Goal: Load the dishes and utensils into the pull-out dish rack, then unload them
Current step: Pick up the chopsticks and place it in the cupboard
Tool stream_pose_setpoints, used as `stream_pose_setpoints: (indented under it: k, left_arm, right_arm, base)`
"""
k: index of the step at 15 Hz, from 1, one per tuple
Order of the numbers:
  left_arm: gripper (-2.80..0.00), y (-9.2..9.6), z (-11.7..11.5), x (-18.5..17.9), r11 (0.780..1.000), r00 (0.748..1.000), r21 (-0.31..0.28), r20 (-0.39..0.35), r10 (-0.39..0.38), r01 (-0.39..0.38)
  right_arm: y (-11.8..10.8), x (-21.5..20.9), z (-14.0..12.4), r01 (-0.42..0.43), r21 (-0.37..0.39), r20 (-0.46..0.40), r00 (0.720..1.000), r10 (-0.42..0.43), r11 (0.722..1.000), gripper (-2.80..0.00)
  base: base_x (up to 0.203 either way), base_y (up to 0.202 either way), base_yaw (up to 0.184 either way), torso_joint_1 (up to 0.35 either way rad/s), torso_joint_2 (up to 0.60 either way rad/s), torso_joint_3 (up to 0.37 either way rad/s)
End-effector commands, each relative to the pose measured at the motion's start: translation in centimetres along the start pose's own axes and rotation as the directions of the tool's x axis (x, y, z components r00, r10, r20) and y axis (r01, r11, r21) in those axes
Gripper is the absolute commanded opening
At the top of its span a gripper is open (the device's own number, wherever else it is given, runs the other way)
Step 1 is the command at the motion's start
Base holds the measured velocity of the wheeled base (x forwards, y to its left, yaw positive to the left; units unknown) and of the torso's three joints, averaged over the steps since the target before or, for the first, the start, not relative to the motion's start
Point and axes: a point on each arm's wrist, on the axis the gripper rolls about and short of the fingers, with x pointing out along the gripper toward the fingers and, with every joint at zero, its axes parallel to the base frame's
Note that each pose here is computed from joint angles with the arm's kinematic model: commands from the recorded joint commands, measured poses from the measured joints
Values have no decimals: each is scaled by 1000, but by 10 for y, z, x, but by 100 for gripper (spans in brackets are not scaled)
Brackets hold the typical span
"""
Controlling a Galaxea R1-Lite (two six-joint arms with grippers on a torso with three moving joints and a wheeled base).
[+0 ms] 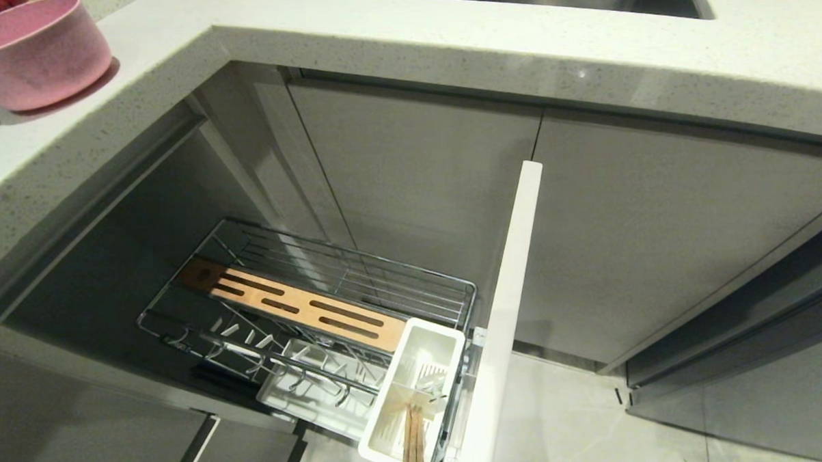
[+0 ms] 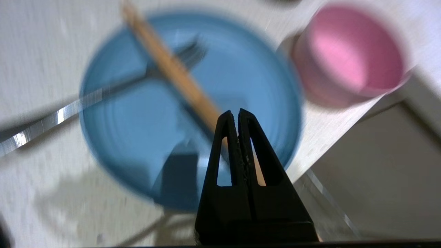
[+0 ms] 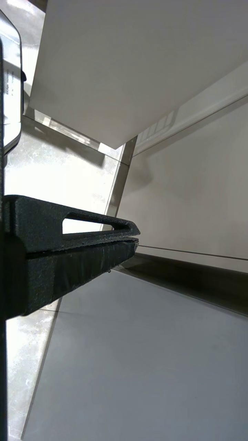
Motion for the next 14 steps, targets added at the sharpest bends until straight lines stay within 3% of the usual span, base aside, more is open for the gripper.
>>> stream_pose_setpoints:
  k: [1, 4, 14]
  left_arm:
    - [0, -2, -2, 10, 999, 998, 7, -49, 31, -31]
    - [0, -2, -6, 16, 996, 993, 24, -85, 83, -82]
    - [0, -11, -9, 51, 994, 984, 28, -145, 107, -104]
  right_arm:
    - [0, 1, -7, 0, 0, -24, 1000, 0, 1000, -280]
    - [0, 1, -7, 0, 0, -24, 1000, 0, 1000, -280]
    - [0, 1, -7, 0, 0, -24, 1000, 0, 1000, -280]
  base:
    - [0, 0, 0, 0, 0, 0]
    - [0, 0, 0, 0, 0, 0]
    - [0, 0, 0, 0, 0, 0]
